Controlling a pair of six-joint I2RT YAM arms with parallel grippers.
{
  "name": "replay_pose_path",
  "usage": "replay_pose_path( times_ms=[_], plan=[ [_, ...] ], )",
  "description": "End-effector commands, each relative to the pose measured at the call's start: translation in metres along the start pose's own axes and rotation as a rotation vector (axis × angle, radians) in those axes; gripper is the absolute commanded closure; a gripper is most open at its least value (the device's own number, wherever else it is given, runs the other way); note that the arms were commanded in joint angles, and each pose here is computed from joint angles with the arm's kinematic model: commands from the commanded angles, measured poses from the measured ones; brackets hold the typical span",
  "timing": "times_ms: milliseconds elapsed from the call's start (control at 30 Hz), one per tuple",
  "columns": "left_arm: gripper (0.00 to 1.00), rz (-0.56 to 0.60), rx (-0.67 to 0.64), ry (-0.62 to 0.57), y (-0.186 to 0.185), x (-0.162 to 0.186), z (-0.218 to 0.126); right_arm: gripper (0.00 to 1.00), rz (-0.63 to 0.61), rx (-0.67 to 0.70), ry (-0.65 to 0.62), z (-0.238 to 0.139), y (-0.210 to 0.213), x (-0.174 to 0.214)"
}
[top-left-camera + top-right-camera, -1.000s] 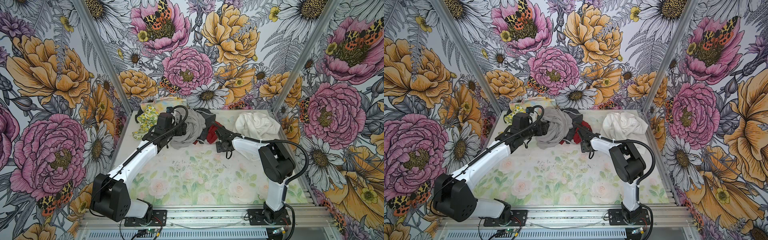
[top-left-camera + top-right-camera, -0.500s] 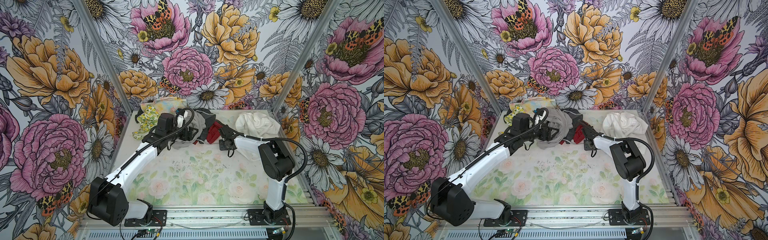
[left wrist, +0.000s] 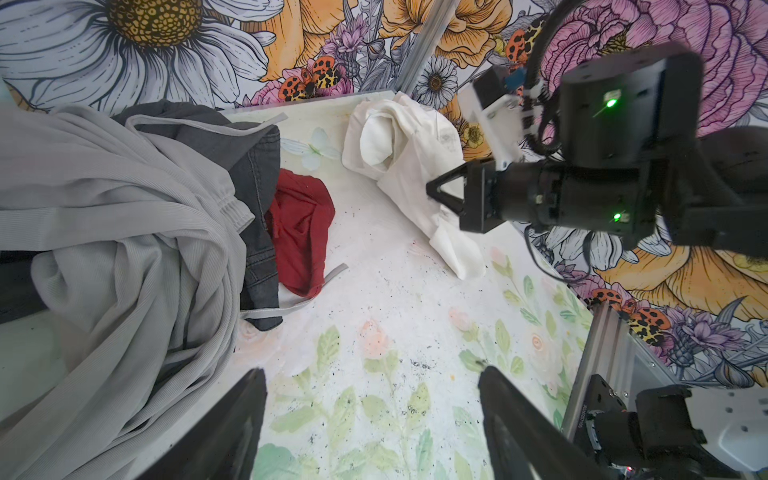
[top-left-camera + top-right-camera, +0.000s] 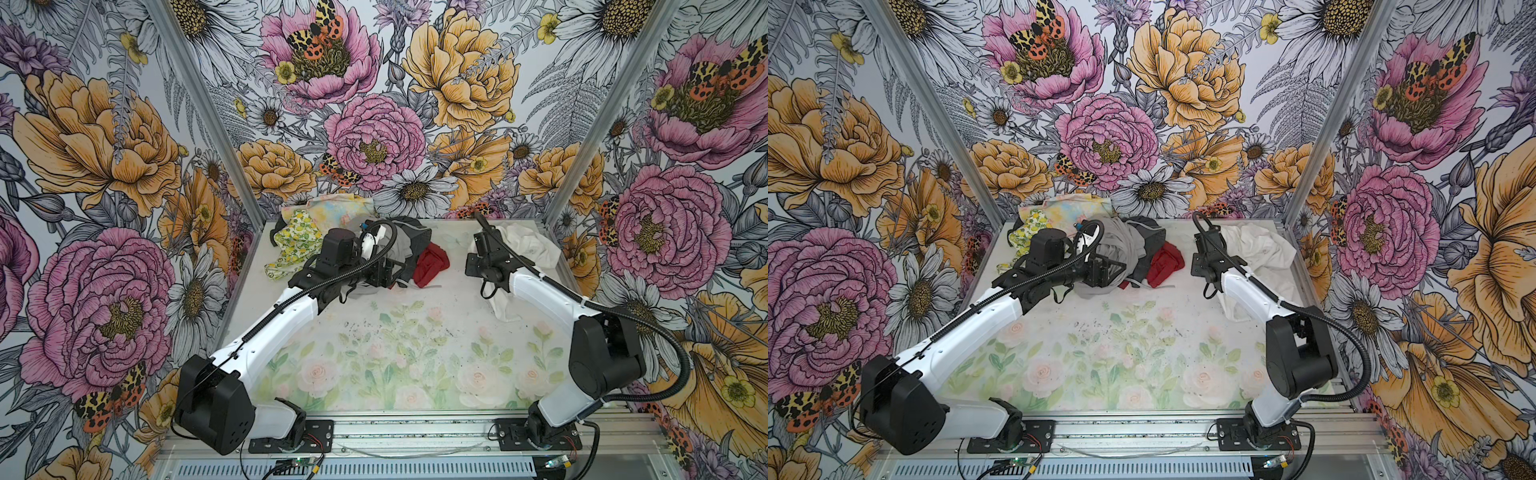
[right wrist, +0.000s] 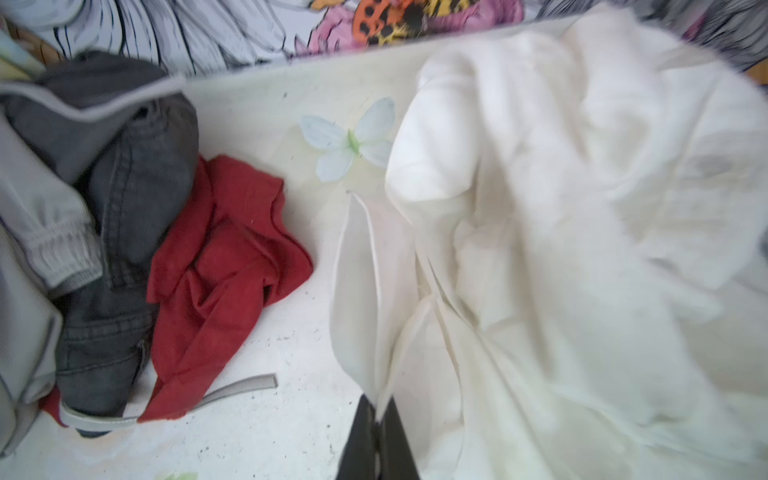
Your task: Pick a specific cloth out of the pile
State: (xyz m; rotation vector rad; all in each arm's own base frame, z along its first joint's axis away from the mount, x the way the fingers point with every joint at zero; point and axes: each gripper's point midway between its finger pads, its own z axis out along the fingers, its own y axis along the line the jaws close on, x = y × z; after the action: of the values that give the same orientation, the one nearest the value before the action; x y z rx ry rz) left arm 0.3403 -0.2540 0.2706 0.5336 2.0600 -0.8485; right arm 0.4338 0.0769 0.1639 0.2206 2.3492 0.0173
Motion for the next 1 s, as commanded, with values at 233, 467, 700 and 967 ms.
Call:
replay_pose_path(
  times_ms=[233, 467, 700, 967],
  plan=[
    [0.19, -0.026, -0.036, -0.015, 0.005, -0.001, 0.006, 1.0, 0.168, 0.251, -0.026, -0.001, -0.138, -0.029],
    [0.19, -0.03, -0.07, -0.009, 0.013, 0.003, 0.01, 1.0, 0.222, 0.266, 0.137, 0.079, -0.167, -0.008],
    [0.19, -0.034, -0.111, 0.001, 0.023, 0.007, 0.015, 1.0, 0.229, 0.256, 0.246, 0.122, -0.165, 0.008],
    [0.18, -0.011, -0.148, 0.017, 0.03, 0.012, 0.017, 0.68, 0.239, 0.2, 0.152, 0.09, -0.153, -0.028]
  ],
)
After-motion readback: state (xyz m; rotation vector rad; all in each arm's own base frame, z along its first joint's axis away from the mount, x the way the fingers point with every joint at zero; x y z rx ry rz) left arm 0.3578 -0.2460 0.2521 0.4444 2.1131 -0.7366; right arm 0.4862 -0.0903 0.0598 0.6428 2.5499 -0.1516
